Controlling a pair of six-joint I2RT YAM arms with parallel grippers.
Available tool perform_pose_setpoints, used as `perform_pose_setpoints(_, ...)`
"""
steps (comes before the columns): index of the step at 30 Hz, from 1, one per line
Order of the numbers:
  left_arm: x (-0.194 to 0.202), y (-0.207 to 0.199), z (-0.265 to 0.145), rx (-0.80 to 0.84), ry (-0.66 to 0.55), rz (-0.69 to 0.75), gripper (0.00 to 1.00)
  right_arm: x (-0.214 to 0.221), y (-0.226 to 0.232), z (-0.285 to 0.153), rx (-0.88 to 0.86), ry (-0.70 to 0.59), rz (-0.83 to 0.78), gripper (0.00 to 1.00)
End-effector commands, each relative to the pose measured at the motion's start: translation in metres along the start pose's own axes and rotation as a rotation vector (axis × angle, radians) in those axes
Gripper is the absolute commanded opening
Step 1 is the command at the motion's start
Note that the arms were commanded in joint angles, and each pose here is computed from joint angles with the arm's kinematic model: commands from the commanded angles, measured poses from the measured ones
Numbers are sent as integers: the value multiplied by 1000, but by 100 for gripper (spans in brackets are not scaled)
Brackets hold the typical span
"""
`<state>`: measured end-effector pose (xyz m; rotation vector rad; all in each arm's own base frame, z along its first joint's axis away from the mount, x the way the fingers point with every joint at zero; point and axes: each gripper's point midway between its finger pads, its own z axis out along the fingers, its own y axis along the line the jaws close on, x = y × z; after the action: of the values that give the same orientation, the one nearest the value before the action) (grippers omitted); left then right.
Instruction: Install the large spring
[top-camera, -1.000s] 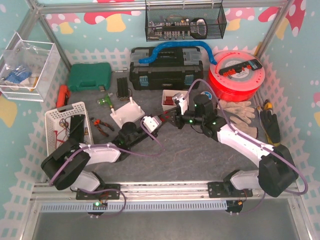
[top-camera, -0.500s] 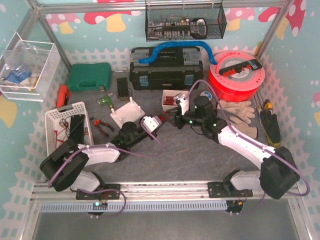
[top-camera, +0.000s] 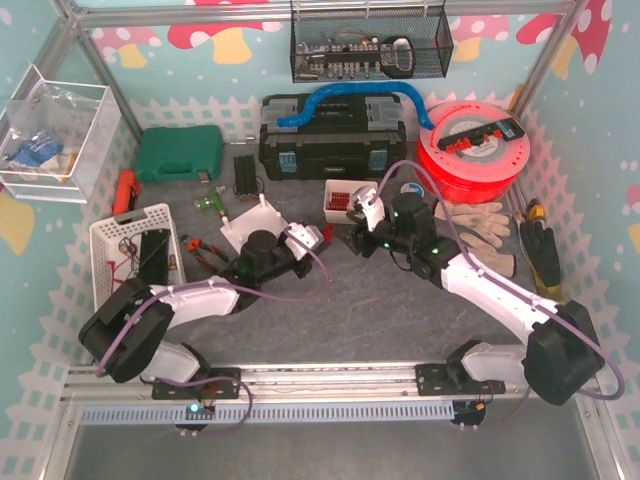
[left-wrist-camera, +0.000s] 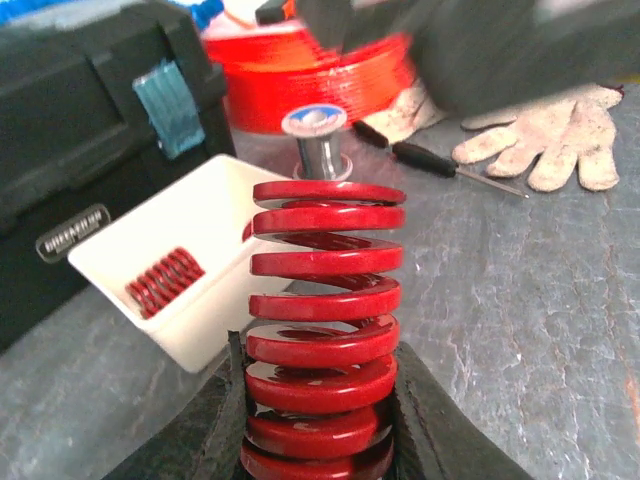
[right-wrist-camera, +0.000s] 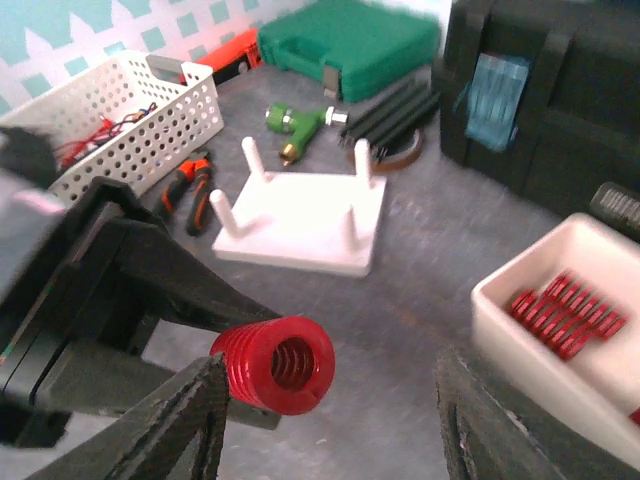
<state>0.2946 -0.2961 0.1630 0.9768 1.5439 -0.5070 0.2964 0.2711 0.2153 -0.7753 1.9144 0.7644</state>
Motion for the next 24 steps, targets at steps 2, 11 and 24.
perform_pose_setpoints(2, 8, -8, -1, 115, 91, -167, 0, -20, -1, -23, 81, -111, -438, 59)
perform_pose_setpoints(11, 15, -16, -3, 200, 216, -396, 0, 13, 16, -18, 136, -157, -1101, 65)
perform_pose_setpoints(24, 2, -23, -17, 252, 312, -478, 0, 24, 12, 1, 284, -104, -1474, 66)
